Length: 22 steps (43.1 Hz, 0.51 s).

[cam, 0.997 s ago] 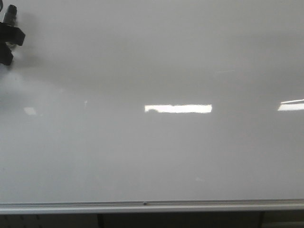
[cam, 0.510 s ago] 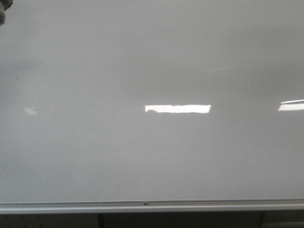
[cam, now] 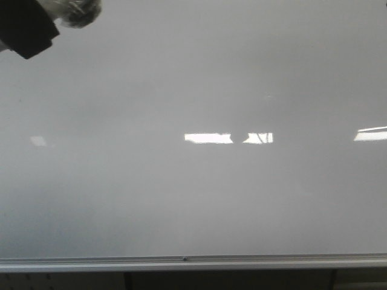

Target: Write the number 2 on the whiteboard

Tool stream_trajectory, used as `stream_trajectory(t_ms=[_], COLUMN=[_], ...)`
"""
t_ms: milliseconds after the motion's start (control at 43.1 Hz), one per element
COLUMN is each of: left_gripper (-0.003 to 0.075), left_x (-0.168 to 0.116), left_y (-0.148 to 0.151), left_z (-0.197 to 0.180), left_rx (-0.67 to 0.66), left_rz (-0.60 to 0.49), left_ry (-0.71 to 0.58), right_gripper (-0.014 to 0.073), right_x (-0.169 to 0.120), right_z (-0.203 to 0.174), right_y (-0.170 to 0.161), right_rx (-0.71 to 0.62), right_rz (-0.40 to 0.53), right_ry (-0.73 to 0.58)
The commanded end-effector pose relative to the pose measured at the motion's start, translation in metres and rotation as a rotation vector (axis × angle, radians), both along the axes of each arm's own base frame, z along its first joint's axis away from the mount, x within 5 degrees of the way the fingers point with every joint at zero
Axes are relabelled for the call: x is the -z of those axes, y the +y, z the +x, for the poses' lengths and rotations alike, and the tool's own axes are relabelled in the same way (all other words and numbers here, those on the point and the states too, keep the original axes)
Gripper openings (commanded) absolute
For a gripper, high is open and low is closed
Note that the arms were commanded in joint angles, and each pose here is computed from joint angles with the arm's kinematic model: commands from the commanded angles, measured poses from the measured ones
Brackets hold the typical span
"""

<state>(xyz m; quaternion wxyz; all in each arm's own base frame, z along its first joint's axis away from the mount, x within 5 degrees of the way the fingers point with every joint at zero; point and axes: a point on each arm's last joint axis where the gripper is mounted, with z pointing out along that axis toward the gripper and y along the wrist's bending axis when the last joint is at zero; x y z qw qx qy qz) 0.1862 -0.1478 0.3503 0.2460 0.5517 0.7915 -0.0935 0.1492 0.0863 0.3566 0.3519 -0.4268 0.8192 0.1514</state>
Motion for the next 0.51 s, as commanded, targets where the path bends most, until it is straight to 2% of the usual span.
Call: stream_trajectory(t_ms=[0,139,232,487], left_gripper=[-0.0020,-0.0020,-0.0020,-0.0020], left_x=[-0.017,-0.018,-0.018,-0.019], left_y=[-0.016,-0.034,-0.041,-0.045], left_z=[-0.017,-0.035,-0.043,-0.048], left_rx=[0.090,0.193,0.238,0.264], left_rz=[-0.073,-0.083,-0.091,-0.096], left_ry=[-0.054,-0.060,-0.065,-0.065], right_gripper=[0.0579,0.0579,0.0579,0.0579], right_x=[-0.020,-0.025,-0.028,-0.032], right_z=[0.002,0.002,0.002,0.001], right_y=[0.015,0.039,0.059,0.104], right_rx=[-0.128,-0.309,-0.391,-0.518], right_rz=[0.017,-0.016,0.000,0.051], right_ry=[-0.096,-0.152,-0.152,-0.170])
